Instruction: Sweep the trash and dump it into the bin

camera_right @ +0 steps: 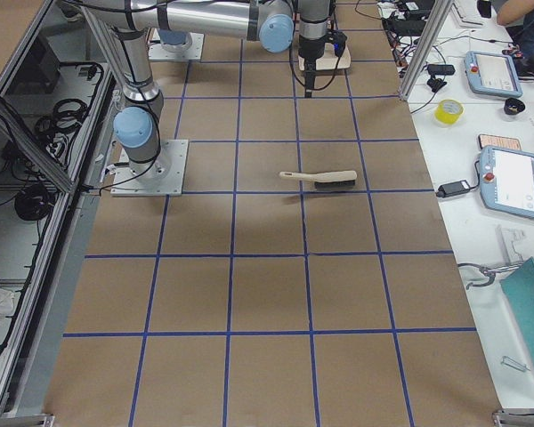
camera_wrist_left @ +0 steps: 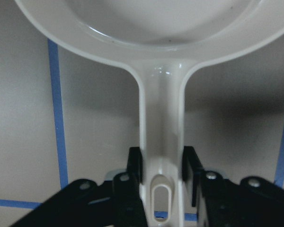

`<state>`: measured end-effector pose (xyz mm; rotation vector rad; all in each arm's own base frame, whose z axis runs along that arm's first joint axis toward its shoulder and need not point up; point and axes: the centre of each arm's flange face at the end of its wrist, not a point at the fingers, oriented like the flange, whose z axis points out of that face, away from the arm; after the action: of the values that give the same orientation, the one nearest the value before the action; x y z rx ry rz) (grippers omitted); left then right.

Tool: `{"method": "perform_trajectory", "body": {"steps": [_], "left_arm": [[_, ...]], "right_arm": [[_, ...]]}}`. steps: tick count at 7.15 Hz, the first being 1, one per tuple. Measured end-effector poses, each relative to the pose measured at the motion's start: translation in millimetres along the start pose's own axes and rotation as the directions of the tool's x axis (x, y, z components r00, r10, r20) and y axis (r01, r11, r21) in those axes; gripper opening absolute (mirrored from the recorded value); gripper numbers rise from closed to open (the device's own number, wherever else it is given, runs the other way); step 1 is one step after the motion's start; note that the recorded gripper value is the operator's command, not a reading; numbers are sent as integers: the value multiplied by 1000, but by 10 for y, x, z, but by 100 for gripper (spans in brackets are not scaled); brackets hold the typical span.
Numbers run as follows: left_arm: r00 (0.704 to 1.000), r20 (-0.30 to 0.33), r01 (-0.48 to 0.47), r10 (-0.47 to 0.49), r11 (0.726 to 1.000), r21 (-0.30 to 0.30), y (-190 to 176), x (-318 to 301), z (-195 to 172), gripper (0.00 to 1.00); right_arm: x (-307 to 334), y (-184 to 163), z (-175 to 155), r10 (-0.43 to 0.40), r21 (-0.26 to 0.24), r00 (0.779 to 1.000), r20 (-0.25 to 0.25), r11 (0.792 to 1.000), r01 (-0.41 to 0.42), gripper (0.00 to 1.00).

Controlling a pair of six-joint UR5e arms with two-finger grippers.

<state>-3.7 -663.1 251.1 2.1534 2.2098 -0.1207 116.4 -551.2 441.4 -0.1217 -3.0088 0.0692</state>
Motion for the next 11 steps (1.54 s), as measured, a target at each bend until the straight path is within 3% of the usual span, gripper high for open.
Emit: {"method": "perform_trajectory", "body": {"steps": [1,2,3,8,10,11], "left_arm": [[1000,-1,-2,2,1000,-2,-26,14,12,32],[1000,0,-1,1,1000,-3,-45,20,10,66],[1000,-1,8,-8,1000,-3,-55,24,15,78],[998,20,66,-65,998,-7,-141,89,-422,81],[984,56,171,-171,985,-5,-512,176,-817,83],[959,87,272,-271,962,4,-756,243,-1084,88]], "right_arm": [[1,4,-5,0,1,1000,-1,1000,0,100],[2,6,-7,0,1,1000,-1,1000,0,100],[2,8,-10,0,2,1000,-1,1000,0,100],[2,7,-9,0,1,1000,-1,1000,0,100],[2,8,-11,0,2,1000,-1,1000,0,100],[2,7,-13,1,3,1000,0,1000,-1,100]]}}
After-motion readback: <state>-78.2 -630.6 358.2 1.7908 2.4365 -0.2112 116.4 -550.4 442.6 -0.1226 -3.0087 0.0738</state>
